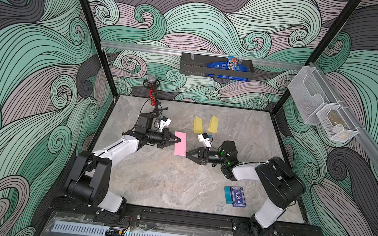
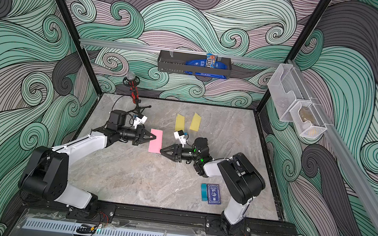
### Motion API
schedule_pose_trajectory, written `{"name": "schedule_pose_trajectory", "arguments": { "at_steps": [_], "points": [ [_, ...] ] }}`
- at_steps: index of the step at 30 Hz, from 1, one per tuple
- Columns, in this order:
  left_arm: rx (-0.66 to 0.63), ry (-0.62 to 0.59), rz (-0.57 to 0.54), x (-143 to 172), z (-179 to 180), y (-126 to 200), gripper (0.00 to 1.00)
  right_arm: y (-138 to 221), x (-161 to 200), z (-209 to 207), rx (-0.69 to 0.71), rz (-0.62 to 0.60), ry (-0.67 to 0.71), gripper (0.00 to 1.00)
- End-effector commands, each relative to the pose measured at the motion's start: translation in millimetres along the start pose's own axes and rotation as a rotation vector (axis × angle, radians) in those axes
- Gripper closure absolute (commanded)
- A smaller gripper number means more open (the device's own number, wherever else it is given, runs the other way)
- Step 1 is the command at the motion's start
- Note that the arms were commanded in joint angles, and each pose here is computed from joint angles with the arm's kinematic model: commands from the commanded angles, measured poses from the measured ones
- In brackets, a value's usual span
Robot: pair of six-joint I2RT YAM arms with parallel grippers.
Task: Fold the square paper along the opposite sides
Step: Place the paper at the center of the board.
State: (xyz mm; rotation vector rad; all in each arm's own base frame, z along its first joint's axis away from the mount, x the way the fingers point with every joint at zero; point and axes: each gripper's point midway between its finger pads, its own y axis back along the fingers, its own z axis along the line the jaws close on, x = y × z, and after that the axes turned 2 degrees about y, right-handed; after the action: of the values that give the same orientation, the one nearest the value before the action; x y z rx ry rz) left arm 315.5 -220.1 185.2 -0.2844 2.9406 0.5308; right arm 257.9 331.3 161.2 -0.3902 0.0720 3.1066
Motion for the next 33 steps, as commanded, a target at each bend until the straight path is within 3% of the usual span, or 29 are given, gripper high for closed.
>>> {"name": "schedule_pose_trajectory", "arguments": {
  "at_steps": [1,12,22,26,33],
  "points": [
    [0.032,-0.034,-0.013,-1,-11,6,1.00,-4,-6,20,-0.069,0.009,0.046,0.62],
    [0.029,-0.037,-0.020,-1,-10,8,1.00,-17,-8,20,-0.072,0.024,0.044,0.74],
    [0.040,-0.059,-0.037,-3,-17,15,1.00,-17,-8,16,-0.056,0.030,0.033,0.99],
    [0.045,-0.068,-0.043,-4,-20,17,1.00,-17,-8,19,-0.063,0.033,0.040,1.00],
    [0.106,-0.049,-0.065,-9,-27,19,0.66,-19,-6,31,-0.084,0.050,0.059,1.00]
  ]
}}
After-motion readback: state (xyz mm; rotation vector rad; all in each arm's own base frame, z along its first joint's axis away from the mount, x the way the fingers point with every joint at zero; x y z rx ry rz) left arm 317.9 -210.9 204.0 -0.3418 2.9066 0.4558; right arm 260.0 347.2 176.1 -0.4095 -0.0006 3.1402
